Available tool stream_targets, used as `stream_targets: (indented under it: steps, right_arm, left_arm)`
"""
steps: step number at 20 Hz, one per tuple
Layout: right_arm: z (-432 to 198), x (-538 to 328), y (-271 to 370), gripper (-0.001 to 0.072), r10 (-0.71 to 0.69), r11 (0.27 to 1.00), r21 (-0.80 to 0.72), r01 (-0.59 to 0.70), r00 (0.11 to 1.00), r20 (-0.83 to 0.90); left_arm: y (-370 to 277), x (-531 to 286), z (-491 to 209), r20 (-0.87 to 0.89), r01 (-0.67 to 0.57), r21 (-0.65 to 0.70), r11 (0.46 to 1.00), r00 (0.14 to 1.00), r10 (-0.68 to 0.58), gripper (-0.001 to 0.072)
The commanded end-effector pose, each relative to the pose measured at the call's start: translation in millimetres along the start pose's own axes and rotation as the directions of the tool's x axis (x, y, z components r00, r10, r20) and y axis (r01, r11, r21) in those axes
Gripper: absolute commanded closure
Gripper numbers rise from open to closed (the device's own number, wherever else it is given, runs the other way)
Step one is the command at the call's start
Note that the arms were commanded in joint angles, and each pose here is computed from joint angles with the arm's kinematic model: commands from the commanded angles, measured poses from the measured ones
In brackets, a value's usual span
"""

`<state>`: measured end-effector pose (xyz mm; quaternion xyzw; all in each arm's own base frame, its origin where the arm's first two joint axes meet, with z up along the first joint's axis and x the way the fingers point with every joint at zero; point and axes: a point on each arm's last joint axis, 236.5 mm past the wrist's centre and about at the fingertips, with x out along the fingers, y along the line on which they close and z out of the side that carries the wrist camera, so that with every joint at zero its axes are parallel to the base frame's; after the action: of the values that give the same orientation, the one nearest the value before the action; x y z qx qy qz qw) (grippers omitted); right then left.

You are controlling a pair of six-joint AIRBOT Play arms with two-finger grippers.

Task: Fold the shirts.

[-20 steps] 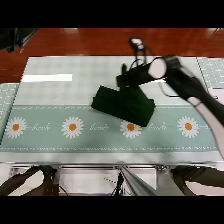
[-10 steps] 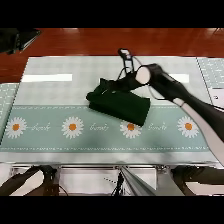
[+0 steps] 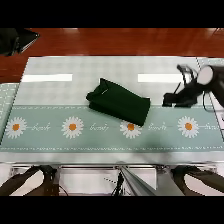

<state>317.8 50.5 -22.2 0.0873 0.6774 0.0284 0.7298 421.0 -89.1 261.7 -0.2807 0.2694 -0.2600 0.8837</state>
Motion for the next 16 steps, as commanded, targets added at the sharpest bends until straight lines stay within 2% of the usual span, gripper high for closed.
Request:
stream_targets:
  steps: [1,4,6,9,10,12,16]
  right_arm:
    - [-22.3,40.7,36.5,0.0101,0.312,0.922,0.228,-0.314,0.949,0.043]
    - [-12.8,64.0,65.9,0.0102,0.395,0.853,0.297,-0.429,0.903,0.172]
    - [-0.9,72.2,78.8,0.0102,0.385,0.849,0.286,-0.443,0.892,0.238]
    - [11.4,88.3,107.7,0.0109,0.407,0.804,0.336,-0.491,0.865,0.292]
    - [14.5,94.8,114.2,0.0197,0.408,0.788,0.359,-0.501,0.861,0.305]
    - [19.6,92.6,121.0,0.0691,0.417,0.79,0.338,-0.512,0.852,0.317]
    - [49.8,14.1,112.5,0.0685,0.452,0.855,0.07,-0.514,0.805,0.384]
  left_arm:
    - [4.0,0.1,-5.5,-0.022,-0.014,0.008,1.0,1.0,0.014,0.069]
    - [5.8,0.0,-9.6,-0.04,-0.021,0.015,1.0,0.999,0.022,0.069]
    - [5.9,-0.1,-12.1,-0.05,-0.022,0.017,1.0,0.998,0.022,0.069]
    - [7.4,0.2,-13.2,-0.055,-0.026,0.019,0.999,0.998,0.027,0.069]
    - [8.0,0.6,-13.2,-0.055,-0.027,0.018,0.999,0.998,0.028,0.069]
    - [9.5,1.4,-13.4,-0.057,-0.028,0.015,0.999,0.998,0.029,0.069]
    - [17.0,7.5,-16.5,-0.074,-0.034,0.002,0.999,0.997,0.034,0.069]
